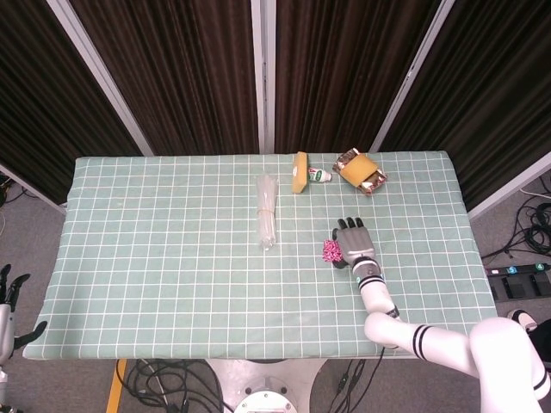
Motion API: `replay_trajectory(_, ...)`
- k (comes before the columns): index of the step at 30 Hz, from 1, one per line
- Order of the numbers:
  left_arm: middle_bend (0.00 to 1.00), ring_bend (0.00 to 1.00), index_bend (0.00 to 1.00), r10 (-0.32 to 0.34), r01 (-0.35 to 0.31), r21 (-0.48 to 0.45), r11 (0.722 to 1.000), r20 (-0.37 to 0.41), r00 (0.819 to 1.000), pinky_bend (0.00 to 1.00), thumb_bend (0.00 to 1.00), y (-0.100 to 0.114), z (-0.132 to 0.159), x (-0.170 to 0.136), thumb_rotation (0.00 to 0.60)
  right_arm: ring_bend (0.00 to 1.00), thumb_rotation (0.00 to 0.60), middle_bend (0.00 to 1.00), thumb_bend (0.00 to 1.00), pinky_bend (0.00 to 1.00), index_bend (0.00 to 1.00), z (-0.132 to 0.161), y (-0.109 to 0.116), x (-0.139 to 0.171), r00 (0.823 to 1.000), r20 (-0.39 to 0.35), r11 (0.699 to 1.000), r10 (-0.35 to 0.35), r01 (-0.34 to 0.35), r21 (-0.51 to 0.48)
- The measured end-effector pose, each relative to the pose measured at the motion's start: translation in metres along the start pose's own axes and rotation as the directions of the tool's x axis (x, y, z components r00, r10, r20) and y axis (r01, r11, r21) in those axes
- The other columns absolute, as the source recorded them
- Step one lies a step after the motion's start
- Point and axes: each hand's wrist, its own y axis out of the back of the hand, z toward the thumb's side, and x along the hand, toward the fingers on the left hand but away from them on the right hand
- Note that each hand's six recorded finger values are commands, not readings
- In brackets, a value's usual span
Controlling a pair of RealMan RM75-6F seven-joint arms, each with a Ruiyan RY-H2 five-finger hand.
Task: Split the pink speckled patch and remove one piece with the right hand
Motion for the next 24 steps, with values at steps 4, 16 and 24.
replay_trajectory(4,0.09,0.09,0.22,-0.003,0.003,0.000,1.000,-0.001,1.000,0.13,0.20,-0.001,-0.001,0.000,0.600,0.00,0.489,0.07,0.15,0.00,0.29,0.002,-0.001,-0.002,1.000,0.000,1.000,0.000,0.000,-0.001)
replay_trajectory(16,0.09,0.09,0.22,-0.004,0.004,-0.001,1.000,0.003,1.000,0.13,0.20,-0.002,0.000,0.002,0.600,0.00,0.491,0.07,0.15,0.00,0.20,-0.027,0.028,0.013,0.994,0.003,0.992,-0.110,0.110,-0.056)
replay_trajectory(24,0.09,0.09,0.22,0.002,-0.002,-0.003,1.000,0.025,1.000,0.13,0.20,-0.001,0.008,0.007,0.600,0.00,0.488,0.04,0.16,0.00,0.12,-0.092,0.045,0.064,0.967,0.027,0.962,-0.252,0.253,-0.103)
